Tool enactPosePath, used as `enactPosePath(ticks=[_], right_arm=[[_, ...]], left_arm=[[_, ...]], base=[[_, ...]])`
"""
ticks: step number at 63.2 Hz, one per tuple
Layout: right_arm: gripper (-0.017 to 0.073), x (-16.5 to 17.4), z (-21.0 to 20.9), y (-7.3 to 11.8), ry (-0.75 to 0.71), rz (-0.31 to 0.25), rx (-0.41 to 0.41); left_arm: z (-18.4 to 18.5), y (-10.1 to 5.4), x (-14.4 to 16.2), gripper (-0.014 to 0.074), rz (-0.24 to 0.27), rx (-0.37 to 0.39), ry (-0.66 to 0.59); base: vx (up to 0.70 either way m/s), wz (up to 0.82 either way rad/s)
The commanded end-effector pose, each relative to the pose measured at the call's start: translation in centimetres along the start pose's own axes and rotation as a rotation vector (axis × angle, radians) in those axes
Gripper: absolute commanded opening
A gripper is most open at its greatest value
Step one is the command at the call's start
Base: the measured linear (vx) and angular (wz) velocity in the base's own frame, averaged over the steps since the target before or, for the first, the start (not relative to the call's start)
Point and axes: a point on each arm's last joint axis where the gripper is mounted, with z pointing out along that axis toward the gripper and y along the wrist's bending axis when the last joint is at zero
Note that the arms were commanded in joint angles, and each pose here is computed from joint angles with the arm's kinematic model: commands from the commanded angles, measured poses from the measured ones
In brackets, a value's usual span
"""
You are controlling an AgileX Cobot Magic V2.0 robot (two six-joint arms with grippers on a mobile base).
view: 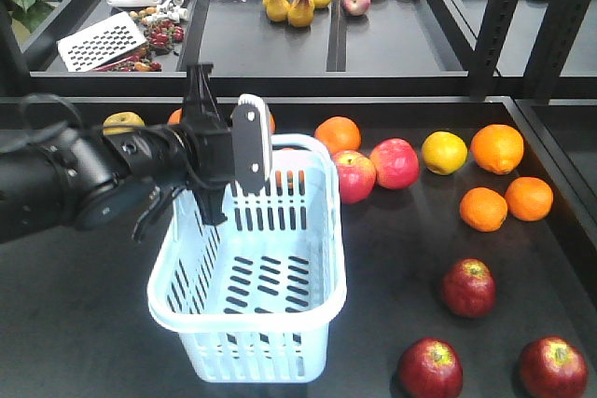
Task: Pick three apples into basket with both arms
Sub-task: 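Lower the light-blue basket onto the table with the left gripper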
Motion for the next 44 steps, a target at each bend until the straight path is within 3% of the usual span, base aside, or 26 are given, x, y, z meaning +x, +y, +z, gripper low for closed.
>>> enactPosePath(ticks=[1, 44], right_arm=[[-0.0009, -0.3, 0.0, 0.0, -0.075, -0.005, 0.002], [-0.0009, -0.3, 0.0, 0.0, -0.075, -0.005, 0.002]], left_arm=[[-0.5, 1.7, -0.6, -0.0006, -0.034, -0.117, -0.094], [2.9, -1.0, 1.4, -0.0003, -0.049, -0.044, -0.062]], base=[[0.0, 0.0], [0.0, 0.0]])
